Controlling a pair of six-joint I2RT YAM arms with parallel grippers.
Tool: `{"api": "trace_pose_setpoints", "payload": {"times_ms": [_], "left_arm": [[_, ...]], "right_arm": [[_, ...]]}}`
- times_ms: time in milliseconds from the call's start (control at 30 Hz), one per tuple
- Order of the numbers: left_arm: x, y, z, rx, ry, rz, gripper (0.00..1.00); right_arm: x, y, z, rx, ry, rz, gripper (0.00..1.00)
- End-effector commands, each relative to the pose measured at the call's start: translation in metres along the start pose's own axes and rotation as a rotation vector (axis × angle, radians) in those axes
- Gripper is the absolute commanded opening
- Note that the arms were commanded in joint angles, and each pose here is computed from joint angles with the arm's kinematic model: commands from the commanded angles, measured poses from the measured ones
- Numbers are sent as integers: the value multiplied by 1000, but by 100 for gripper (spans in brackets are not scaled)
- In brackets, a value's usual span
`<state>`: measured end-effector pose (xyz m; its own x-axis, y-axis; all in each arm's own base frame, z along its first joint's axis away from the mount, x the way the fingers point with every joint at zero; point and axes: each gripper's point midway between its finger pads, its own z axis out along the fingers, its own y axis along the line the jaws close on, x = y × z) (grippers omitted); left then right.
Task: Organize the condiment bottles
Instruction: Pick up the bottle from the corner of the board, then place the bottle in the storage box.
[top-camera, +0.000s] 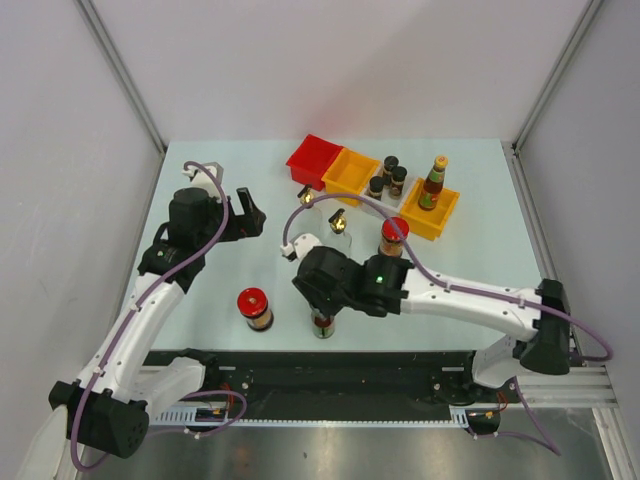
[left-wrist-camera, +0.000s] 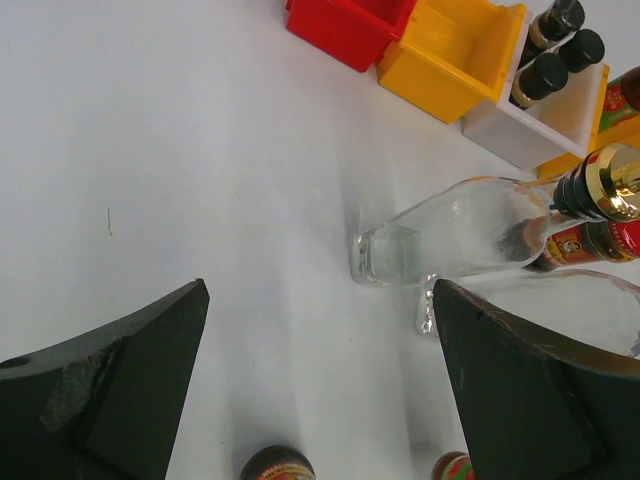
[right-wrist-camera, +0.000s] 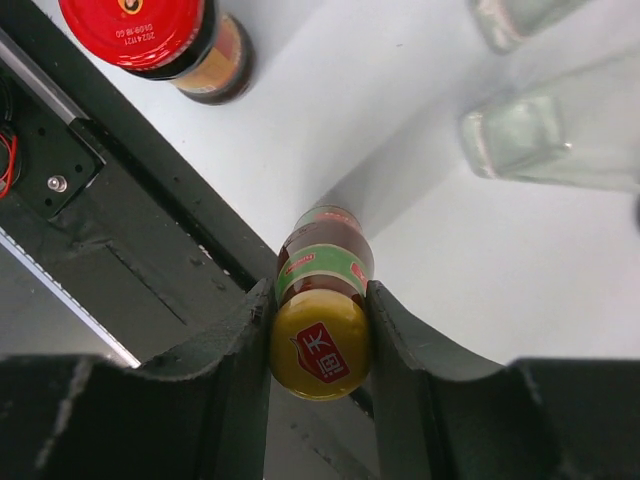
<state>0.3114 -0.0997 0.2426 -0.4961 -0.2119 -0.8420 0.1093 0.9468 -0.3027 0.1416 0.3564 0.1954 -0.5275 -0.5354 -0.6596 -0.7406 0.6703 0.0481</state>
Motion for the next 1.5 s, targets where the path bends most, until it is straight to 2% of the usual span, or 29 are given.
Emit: {"api": "trace_pose_setpoints", "payload": {"times_ms": [0,333,500,667,800,933,1033,1267,1467], "left_arm": [[-7,-2,0,16,-30,10,100],[-8,-2,1,14,-29,15,100],[-9,-1,2,15,-30,14,100],[-8,-1,3,17,-26,12,100],[-7,1,2,12,-30,10,100],[-5,1,2,16,-25,11,100],[-5,1,4,15,-24,11,100],[-2,3,8,12,-9,5,100],[0,6,12,3,3,4,100]], "right_arm": [[-56,-29,-77,55,-252,70,0],[-53,-121,-156,257,-325,190,0],[-70,-164,-220,373,-468,264,0],[-85,-207,-257,575,-533,316,0],[-93,-250,-249,761,-475,354,0],[-99,-284,-230,844,-433,378,0],[-101,-312,-211,873,-424,407,0],[-113,-369,-179,869,-490,508,0],[-115,-397,-148,844,-511,550,0]]}}
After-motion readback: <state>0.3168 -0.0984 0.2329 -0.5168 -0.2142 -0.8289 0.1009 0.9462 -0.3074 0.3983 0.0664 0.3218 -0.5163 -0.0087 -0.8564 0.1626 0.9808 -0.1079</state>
